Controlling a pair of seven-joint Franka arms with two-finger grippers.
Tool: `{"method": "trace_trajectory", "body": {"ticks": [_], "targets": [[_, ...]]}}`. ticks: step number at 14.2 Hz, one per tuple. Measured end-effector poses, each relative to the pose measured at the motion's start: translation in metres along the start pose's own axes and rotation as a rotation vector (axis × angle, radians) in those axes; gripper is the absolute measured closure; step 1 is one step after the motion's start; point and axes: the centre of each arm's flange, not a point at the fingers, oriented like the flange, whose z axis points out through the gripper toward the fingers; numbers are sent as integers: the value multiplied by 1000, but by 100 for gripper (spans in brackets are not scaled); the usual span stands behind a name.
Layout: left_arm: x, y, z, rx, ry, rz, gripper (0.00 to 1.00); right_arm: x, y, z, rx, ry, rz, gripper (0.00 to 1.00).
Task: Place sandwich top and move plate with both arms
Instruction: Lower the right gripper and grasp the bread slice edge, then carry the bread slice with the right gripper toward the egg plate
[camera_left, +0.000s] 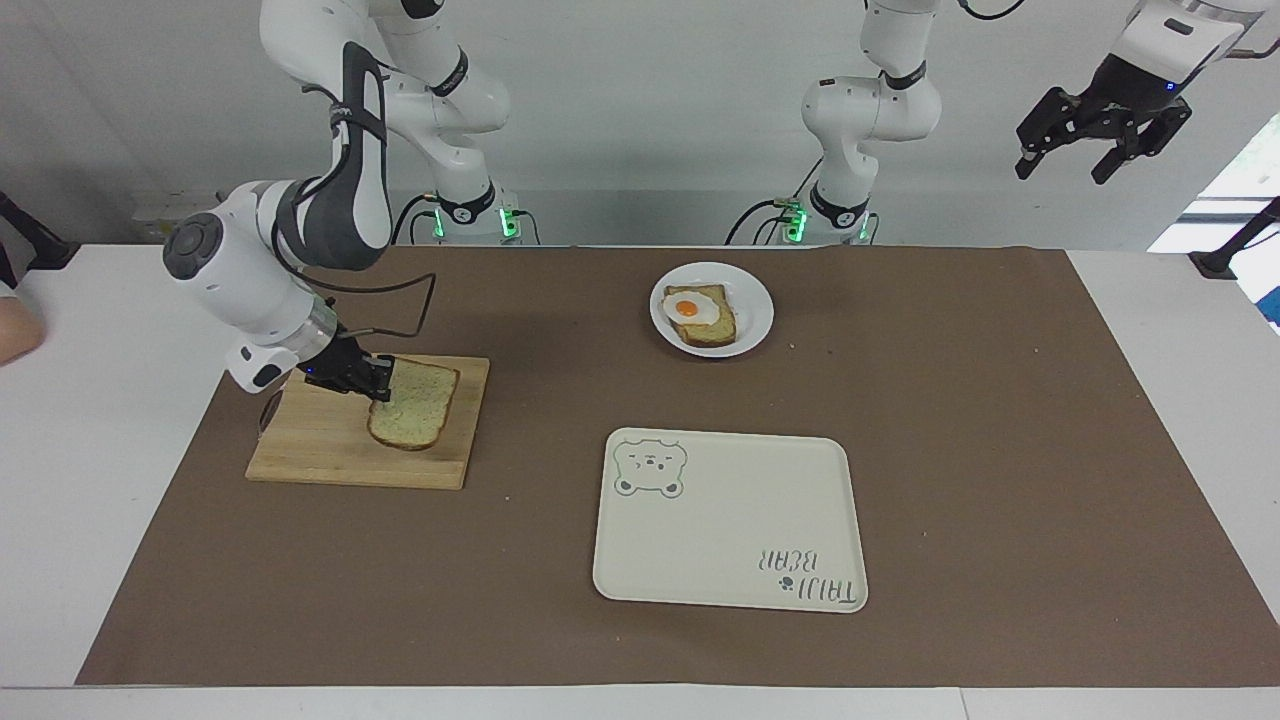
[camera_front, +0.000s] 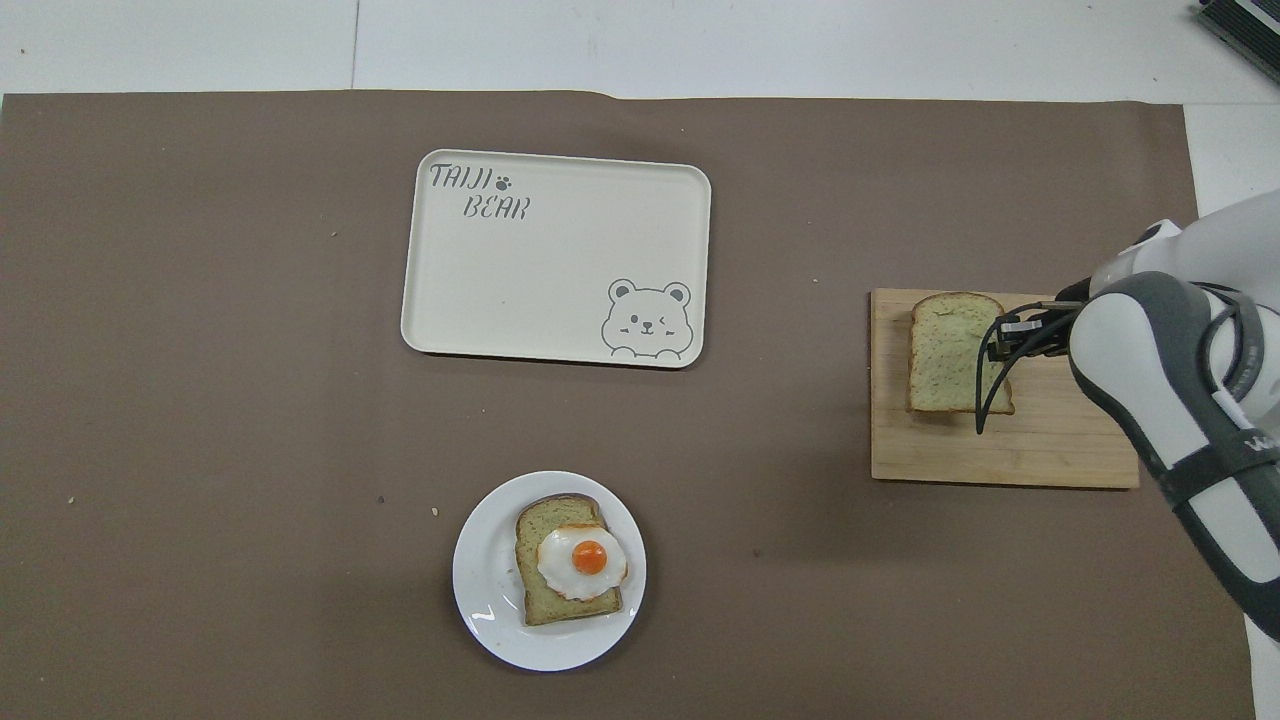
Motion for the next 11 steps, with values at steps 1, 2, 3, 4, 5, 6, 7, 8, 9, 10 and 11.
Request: {"method": "trace_trajectory", "body": {"ticks": [1, 2, 3, 4, 5, 6, 7, 8, 9, 10, 11], "targets": [[0, 0, 0, 0, 0, 0, 0, -3, -11, -2, 4, -13, -18, 92], [0, 0, 0, 0, 0, 0, 0, -5, -24, -2, 8, -31, -42, 92], [0, 0, 0, 0, 0, 0, 0, -7, -40, -1, 11, -48, -68, 92], [0, 0, 0, 0, 0, 0, 0, -8, -60, 3, 13, -60, -88, 92], [0, 0, 0, 0, 0, 0, 0, -10, -80, 7, 14, -70, -97, 92], [0, 0, 0, 0, 0, 0, 0, -11, -101, 12, 17, -78, -105, 92], [0, 0, 0, 0, 0, 0, 0, -14, -120, 15, 26, -84, -114, 92], [0, 0, 0, 0, 0, 0, 0, -16, -138, 18, 36, -91, -116, 92], [0, 0, 0, 0, 0, 0, 0, -20, -155, 21, 49, -98, -112, 92], [0, 0, 0, 0, 0, 0, 0, -23, -171, 25, 57, -106, -114, 92], [0, 0, 0, 0, 0, 0, 0, -28, -189, 30, 61, -118, -123, 92]]}}
